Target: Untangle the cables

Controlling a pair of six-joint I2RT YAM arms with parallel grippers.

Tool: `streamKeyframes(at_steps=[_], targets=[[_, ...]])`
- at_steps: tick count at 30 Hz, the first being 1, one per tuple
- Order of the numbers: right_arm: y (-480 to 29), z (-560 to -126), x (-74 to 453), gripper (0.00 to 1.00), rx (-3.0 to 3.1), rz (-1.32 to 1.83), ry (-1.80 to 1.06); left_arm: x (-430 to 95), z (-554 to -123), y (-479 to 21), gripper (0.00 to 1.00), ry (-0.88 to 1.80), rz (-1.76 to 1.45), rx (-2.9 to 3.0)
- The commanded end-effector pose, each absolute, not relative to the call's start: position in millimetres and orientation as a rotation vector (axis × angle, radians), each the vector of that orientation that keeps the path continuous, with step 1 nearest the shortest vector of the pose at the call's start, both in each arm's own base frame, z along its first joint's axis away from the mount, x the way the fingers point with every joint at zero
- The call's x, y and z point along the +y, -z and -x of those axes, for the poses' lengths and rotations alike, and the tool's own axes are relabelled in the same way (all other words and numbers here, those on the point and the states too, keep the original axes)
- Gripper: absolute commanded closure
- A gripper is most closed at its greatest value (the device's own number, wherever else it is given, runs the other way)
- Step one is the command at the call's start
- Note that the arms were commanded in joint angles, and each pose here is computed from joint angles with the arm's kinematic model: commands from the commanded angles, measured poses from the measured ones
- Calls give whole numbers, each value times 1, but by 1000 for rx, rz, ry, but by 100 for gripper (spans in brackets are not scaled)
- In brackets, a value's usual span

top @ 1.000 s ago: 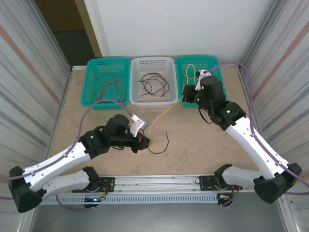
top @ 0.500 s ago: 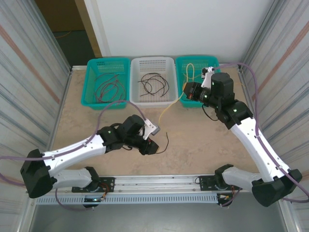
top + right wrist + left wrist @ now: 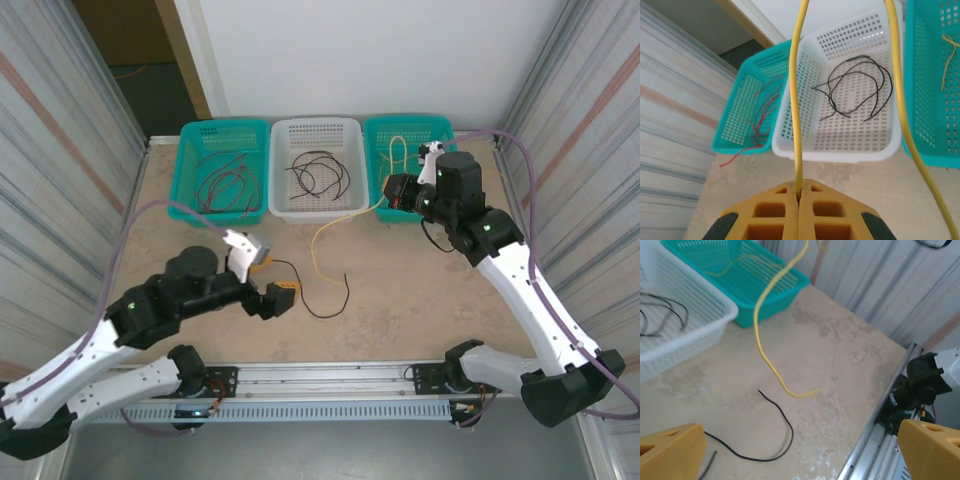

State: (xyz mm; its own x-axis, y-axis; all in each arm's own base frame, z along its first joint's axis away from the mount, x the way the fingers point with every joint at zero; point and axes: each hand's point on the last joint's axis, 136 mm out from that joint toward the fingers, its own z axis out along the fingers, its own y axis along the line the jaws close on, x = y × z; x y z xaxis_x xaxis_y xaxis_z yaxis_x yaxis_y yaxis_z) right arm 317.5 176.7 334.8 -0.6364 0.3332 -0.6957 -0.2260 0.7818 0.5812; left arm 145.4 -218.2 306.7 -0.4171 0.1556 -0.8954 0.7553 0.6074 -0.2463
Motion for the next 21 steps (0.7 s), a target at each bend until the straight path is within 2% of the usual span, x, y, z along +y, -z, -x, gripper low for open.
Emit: streamKeyframes(at_steps=[1,4,8,12,16,21], targets=[[-333,-313,189,100,2131,19,-850,-213,-156,-325,1,724,-734,1853],[-329,-306,212,100,2161,127,-881,-235,-165,-329,1,719,-794,1841],[-324,-290,242,100,2183,289,-852,-259,-203,-315,3,654,-792,1936],[-329,-270,265,99,2164,423,-907,-273,-232,-308,12,882,-723,2027],[-332,-259,277,95,2134,479,-992,-289,-226,-314,16,1101,-759,1996],[-328,-258,283,96,2141,485,-1010,-302,-206,-312,23,1277,-826,1979]])
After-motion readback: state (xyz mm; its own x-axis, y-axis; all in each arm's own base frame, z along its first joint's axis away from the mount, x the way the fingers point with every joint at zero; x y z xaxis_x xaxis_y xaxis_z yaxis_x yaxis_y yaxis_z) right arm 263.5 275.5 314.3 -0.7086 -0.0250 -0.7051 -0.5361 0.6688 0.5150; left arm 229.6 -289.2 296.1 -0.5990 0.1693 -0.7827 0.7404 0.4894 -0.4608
